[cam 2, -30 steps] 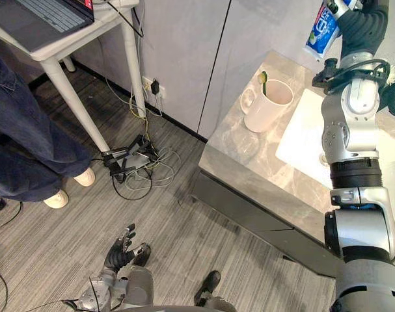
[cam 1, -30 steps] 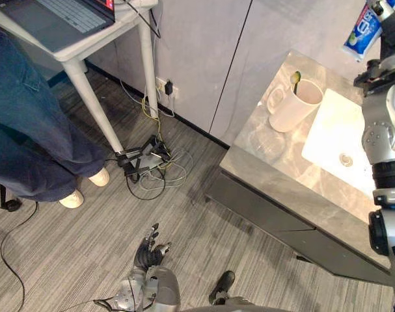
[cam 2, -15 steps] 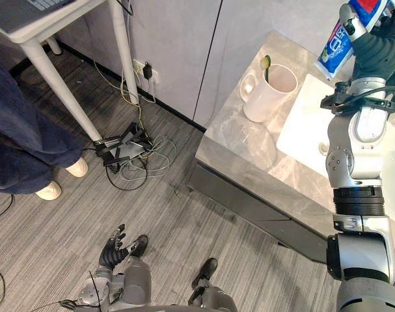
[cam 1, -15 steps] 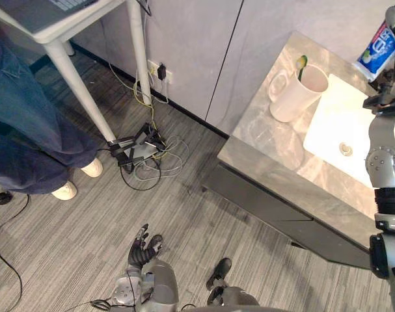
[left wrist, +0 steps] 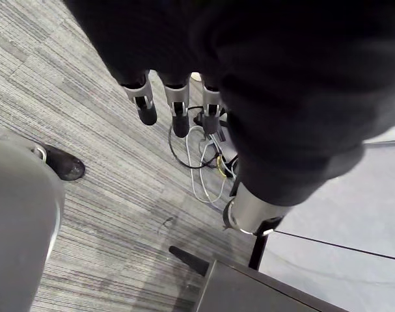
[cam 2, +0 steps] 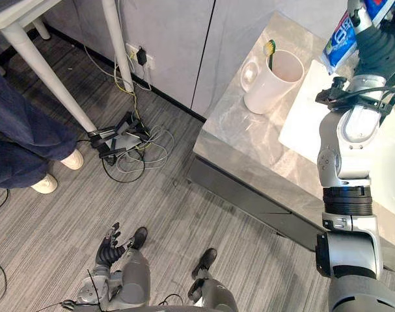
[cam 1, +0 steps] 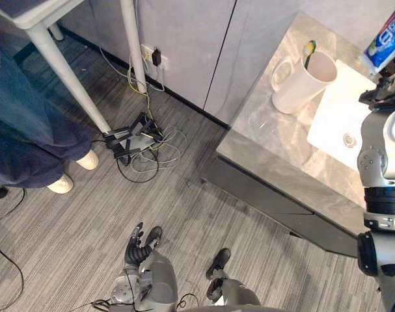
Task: Organize washtable
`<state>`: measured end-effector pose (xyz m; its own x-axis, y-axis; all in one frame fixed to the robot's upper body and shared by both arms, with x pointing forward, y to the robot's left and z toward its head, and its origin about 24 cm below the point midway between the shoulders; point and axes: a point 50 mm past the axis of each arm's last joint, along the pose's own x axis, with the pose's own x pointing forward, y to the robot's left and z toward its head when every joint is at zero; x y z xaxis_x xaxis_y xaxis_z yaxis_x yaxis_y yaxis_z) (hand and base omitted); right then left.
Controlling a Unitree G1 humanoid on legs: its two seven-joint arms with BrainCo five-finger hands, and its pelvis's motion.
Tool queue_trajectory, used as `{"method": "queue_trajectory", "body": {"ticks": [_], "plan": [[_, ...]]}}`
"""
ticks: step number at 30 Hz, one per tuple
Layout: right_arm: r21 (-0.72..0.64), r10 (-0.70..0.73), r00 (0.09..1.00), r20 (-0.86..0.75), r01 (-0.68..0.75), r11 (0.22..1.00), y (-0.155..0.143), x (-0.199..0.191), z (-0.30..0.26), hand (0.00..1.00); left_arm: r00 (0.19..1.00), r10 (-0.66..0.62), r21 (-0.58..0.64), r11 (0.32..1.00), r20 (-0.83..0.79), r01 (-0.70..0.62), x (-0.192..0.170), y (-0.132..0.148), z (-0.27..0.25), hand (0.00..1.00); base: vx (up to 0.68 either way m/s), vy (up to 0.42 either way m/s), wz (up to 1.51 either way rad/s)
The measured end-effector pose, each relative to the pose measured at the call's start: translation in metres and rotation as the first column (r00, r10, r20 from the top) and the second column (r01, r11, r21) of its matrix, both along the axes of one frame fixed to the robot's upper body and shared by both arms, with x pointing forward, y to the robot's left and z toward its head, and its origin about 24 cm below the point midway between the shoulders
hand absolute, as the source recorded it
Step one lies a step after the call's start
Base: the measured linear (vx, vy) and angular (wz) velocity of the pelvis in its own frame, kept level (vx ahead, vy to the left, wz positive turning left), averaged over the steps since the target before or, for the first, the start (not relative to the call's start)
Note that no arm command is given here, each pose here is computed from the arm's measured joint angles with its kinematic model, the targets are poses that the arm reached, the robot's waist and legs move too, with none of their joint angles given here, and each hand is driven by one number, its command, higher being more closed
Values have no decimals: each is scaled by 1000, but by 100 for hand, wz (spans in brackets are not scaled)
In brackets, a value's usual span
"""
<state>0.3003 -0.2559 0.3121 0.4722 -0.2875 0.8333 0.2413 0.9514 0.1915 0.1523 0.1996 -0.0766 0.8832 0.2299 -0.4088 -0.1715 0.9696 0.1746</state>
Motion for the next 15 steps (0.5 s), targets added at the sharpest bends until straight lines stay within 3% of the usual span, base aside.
{"method": "queue_trajectory", "body": {"ticks": [15], "plan": [[21,-62,995,82,61,998,-1,-15,10,100,999,37,6,999,34,-38,9,3,4,0,-4,-4,4]]}}
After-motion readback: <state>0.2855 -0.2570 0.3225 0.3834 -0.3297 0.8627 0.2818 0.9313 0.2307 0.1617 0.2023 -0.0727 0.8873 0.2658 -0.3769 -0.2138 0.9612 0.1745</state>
